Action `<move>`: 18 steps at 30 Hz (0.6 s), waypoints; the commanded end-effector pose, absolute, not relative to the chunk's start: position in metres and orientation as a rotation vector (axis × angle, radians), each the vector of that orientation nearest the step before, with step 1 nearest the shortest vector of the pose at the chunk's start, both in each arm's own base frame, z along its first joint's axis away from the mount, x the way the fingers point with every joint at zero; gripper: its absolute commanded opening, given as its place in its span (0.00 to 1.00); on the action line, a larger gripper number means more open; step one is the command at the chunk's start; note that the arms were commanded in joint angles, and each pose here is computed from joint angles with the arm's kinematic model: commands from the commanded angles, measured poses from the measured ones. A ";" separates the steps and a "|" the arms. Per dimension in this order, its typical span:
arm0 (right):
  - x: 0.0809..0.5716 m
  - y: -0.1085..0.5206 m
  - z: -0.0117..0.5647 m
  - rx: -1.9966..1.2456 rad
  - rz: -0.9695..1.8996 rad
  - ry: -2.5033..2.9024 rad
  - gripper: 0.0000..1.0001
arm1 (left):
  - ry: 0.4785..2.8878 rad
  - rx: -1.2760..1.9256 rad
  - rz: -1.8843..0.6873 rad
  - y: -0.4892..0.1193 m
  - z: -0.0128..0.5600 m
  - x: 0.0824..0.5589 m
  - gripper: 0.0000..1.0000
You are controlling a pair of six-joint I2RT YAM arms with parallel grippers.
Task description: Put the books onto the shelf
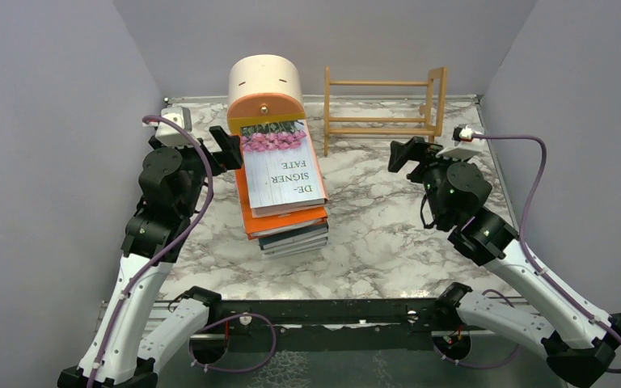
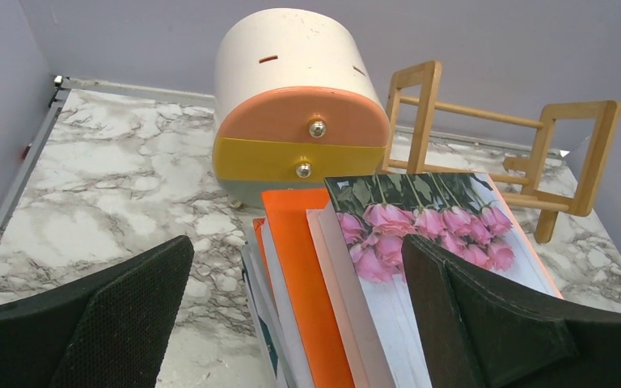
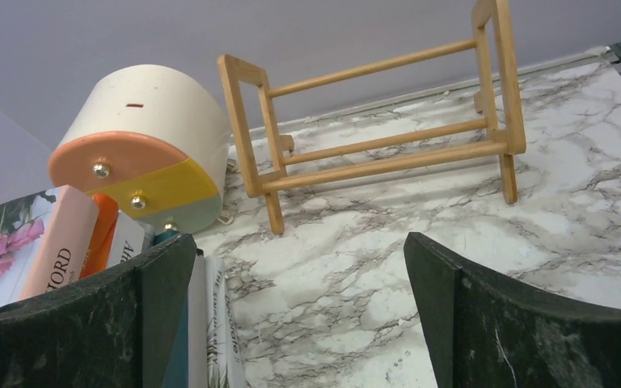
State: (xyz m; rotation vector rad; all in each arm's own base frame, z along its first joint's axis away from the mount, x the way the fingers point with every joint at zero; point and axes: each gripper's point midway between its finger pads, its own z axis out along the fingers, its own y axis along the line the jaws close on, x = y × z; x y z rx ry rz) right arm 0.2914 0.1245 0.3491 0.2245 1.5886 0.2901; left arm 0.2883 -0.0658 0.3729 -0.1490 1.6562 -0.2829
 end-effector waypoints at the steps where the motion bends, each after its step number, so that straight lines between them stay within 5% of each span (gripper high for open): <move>1: 0.291 0.129 0.355 0.211 0.326 1.575 1.00 | 1.607 -0.112 -0.322 -0.072 0.395 0.283 0.99; 9: 0.290 0.141 0.350 0.157 0.362 1.601 1.00 | 1.597 -0.108 -0.361 -0.076 0.401 0.279 0.99; 18: 0.304 0.225 0.335 -0.132 0.566 1.746 1.00 | 1.657 -0.053 -0.469 -0.099 0.400 0.282 0.98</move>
